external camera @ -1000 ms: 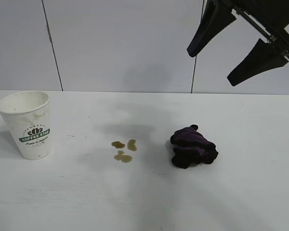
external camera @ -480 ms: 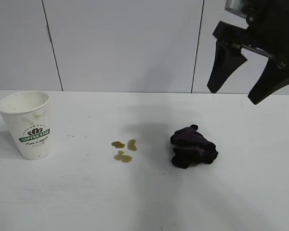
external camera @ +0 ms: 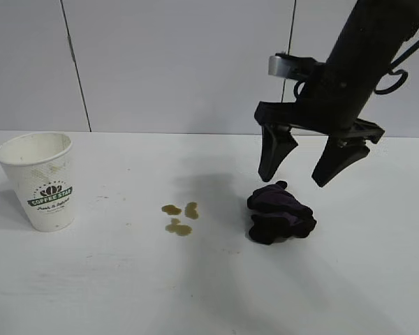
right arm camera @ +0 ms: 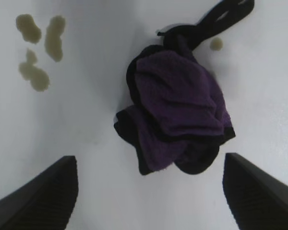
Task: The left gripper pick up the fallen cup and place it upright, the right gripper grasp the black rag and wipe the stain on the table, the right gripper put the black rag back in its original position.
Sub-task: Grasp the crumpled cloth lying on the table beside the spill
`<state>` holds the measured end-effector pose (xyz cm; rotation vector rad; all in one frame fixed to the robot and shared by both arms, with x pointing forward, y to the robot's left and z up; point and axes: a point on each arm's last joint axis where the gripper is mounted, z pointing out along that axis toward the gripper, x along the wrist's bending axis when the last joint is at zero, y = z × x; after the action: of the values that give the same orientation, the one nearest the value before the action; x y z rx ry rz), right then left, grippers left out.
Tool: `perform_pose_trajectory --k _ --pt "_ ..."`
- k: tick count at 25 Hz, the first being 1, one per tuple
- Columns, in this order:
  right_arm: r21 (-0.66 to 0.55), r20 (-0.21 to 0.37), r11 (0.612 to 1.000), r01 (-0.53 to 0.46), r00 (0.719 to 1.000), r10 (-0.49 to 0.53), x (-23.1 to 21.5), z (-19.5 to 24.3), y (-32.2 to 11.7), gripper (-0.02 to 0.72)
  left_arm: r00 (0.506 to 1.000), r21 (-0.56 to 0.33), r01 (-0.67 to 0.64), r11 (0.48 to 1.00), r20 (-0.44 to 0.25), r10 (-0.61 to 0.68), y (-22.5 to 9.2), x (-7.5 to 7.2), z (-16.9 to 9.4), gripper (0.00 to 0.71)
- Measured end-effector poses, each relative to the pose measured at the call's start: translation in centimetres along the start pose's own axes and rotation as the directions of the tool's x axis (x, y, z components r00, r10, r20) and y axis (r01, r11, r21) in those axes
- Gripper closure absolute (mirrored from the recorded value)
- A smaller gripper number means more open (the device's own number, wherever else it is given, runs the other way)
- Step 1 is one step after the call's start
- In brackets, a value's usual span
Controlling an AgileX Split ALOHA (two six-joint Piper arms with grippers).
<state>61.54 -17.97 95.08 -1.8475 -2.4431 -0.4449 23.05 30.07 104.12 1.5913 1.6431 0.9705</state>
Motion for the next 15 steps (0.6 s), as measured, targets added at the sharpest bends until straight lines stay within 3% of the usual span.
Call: perform_pose_trajectory --k 6,15 --pt "0.058 0.025 0.998 -0.008 1.000 0.006 -0.9 3.0 -0.2 0.136 1.000 0.000 0.001 1.000 0.000 -0.001 0.0 0.0 0.0 0.016" --pt "0.031 0.038 0.999 -0.016 0.999 0.015 -1.3 4.5 0.2 0.136 1.000 0.000 0.002 1.000 0.000 -0.002 0.0 0.0 0.0 0.016"
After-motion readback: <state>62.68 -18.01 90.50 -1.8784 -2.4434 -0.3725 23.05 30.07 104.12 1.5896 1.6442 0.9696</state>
